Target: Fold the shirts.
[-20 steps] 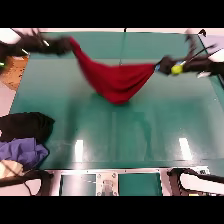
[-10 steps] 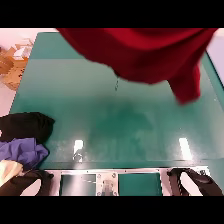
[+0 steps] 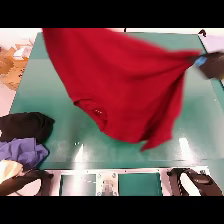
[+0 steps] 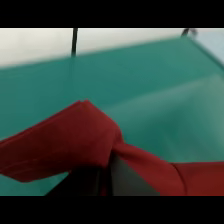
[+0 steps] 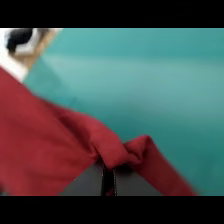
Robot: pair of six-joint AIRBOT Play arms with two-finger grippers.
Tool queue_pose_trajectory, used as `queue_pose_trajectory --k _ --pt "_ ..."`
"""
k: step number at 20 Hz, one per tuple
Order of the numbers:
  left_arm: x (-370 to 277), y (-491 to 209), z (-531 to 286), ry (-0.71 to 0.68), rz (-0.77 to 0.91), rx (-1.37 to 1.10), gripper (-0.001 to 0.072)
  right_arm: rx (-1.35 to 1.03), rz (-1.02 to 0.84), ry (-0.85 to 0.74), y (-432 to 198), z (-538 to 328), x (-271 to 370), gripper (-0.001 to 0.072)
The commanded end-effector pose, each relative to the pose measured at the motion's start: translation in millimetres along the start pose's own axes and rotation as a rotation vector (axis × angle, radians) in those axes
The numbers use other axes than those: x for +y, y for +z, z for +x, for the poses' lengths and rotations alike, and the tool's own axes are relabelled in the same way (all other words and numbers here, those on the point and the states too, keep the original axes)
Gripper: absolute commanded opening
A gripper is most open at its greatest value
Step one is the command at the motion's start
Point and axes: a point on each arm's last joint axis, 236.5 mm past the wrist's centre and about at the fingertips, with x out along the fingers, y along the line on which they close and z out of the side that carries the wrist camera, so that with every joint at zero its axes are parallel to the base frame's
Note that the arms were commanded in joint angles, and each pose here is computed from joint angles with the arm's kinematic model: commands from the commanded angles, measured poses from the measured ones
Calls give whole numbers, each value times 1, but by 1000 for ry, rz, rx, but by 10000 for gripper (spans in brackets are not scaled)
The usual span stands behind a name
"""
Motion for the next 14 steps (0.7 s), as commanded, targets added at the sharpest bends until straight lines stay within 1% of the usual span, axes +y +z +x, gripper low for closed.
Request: queue_pose_trajectory --k 1,3,4,6,7,8,9,10,11,12,13,14 --pt "39 -106 104 -69 -139 300 22 150 128 -59 -100 86 -61 14" --pt "56 -174 157 -108 -261 444 21 259 200 -119 -155 129 -93 14" --pt "62 -205 179 -124 -321 503 21 311 231 -142 -175 145 -107 14" --pt "68 -245 206 -150 -406 569 24 393 288 -173 -200 168 -130 13" --pt "69 -253 214 -160 -434 575 223 412 306 -181 -203 176 -139 20" --pt "71 -254 217 -151 -445 570 566 413 318 -184 -199 179 -146 110" --pt "73 -251 216 -147 -448 561 700 401 327 -183 -187 178 -152 242" --pt "74 -248 211 -152 -444 570 698 382 334 -184 -172 174 -159 291" --pt "77 -245 200 -157 -461 598 697 369 338 -185 -157 166 -168 291" --pt "77 -244 188 -162 -486 639 698 360 349 -190 -141 154 -179 314" --pt "77 -245 172 -176 -510 692 698 346 371 -200 -128 140 -194 401" --pt "74 -251 158 -191 -539 754 697 325 398 -217 -118 127 -208 432"
